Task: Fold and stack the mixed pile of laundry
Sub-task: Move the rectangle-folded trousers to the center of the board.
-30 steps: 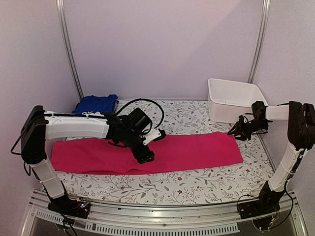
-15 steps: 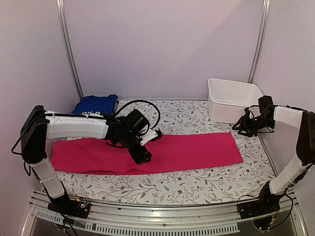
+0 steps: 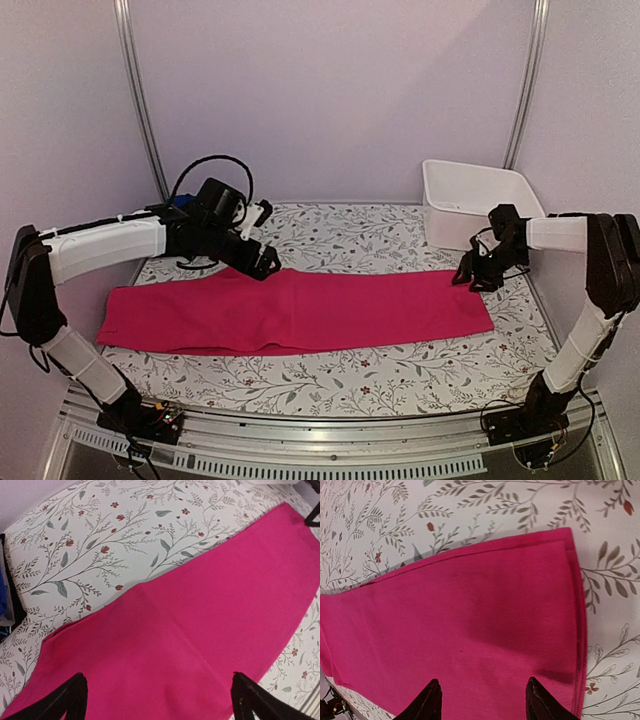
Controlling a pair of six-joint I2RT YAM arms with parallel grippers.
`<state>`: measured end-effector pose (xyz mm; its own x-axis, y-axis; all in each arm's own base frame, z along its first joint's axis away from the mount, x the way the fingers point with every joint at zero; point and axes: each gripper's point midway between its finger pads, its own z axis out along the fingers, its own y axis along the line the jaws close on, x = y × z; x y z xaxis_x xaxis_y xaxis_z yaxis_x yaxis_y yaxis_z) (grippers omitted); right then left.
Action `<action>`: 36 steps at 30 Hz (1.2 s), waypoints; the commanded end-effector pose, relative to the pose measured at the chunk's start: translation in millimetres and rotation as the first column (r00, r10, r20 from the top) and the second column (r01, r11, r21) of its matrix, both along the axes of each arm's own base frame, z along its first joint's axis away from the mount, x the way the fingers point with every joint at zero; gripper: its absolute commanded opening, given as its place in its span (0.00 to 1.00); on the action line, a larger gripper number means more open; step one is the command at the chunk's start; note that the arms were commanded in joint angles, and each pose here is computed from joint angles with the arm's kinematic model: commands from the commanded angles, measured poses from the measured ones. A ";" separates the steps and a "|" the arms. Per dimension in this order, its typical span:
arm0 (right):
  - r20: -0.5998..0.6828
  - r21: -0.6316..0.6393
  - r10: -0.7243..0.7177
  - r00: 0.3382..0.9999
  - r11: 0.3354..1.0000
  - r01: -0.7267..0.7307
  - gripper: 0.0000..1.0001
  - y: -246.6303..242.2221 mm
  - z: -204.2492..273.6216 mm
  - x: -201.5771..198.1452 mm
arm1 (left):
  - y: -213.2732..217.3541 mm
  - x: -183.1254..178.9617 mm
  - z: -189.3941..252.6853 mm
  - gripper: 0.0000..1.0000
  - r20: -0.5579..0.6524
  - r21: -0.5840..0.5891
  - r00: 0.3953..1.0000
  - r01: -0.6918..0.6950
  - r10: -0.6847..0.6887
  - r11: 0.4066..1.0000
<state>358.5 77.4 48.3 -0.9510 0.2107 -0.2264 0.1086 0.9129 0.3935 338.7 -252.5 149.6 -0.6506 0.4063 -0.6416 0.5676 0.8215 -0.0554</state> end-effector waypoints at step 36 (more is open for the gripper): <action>-0.245 0.045 -0.142 0.959 0.987 0.157 0.52 -10.7 -27.8 -76.7 | -76.7 -164.7 -92.3 1.00 -0.498 -0.218 0.810 0.229 -0.310 0.949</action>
<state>301.1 83.4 23.1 -0.9414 0.3358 -0.0315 0.2755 0.8195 0.5026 188.4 -334.5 32.1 -0.8057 0.5271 -0.2702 0.5904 0.6779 -0.4380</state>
